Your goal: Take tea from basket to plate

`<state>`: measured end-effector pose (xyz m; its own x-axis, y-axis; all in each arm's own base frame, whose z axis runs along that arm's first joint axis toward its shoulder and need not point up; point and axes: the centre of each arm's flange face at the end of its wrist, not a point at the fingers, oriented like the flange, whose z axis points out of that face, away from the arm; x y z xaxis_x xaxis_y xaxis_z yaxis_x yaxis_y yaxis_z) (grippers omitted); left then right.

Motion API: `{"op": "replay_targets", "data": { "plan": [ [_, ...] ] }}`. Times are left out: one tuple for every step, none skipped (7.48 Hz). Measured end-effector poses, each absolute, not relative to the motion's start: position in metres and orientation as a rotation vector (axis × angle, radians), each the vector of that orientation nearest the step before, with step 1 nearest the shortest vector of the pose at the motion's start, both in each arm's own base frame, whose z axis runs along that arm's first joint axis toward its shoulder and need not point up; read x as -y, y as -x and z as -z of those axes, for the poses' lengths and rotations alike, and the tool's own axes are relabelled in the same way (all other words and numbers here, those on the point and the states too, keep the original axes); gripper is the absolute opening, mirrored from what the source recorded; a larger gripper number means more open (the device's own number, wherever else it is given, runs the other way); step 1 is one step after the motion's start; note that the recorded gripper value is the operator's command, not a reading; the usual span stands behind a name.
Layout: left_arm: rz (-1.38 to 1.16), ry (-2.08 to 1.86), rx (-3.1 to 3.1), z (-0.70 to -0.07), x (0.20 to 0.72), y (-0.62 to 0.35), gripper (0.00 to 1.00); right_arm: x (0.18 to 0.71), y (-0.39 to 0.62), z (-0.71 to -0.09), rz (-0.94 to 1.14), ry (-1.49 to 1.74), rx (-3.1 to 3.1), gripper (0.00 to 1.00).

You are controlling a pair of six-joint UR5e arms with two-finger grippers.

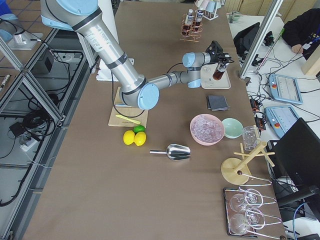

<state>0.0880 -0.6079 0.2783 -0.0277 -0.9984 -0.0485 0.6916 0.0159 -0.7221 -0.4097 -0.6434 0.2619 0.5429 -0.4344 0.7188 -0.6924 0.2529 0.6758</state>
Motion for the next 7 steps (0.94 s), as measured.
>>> {"op": "replay_targets", "data": {
  "plan": [
    [1.463,0.526,-0.652,-0.294,0.620,-0.071,0.00,0.634,0.424,-0.264,-0.239,-1.371,1.067,0.00],
    [1.447,0.472,-0.621,-0.312,0.631,-0.056,0.00,0.627,0.434,-0.270,-0.240,-1.363,1.061,0.00],
    [1.435,0.435,-0.605,-0.335,0.648,-0.039,0.00,0.625,0.440,-0.278,-0.238,-1.355,1.047,0.00],
    [1.429,0.409,-0.602,-0.363,0.668,-0.020,0.00,0.625,0.445,-0.287,-0.232,-1.347,1.026,0.00],
    [1.418,0.392,-0.606,-0.383,0.683,-0.010,0.00,0.625,0.449,-0.291,-0.225,-1.346,1.009,0.00],
    [1.411,0.384,-0.608,-0.392,0.693,-0.006,0.00,0.625,0.452,-0.290,-0.207,-1.358,0.990,0.00],
    [1.413,0.382,-0.609,-0.396,0.697,-0.004,0.00,0.626,0.453,-0.285,-0.196,-1.371,0.979,0.00]
  ]
}}
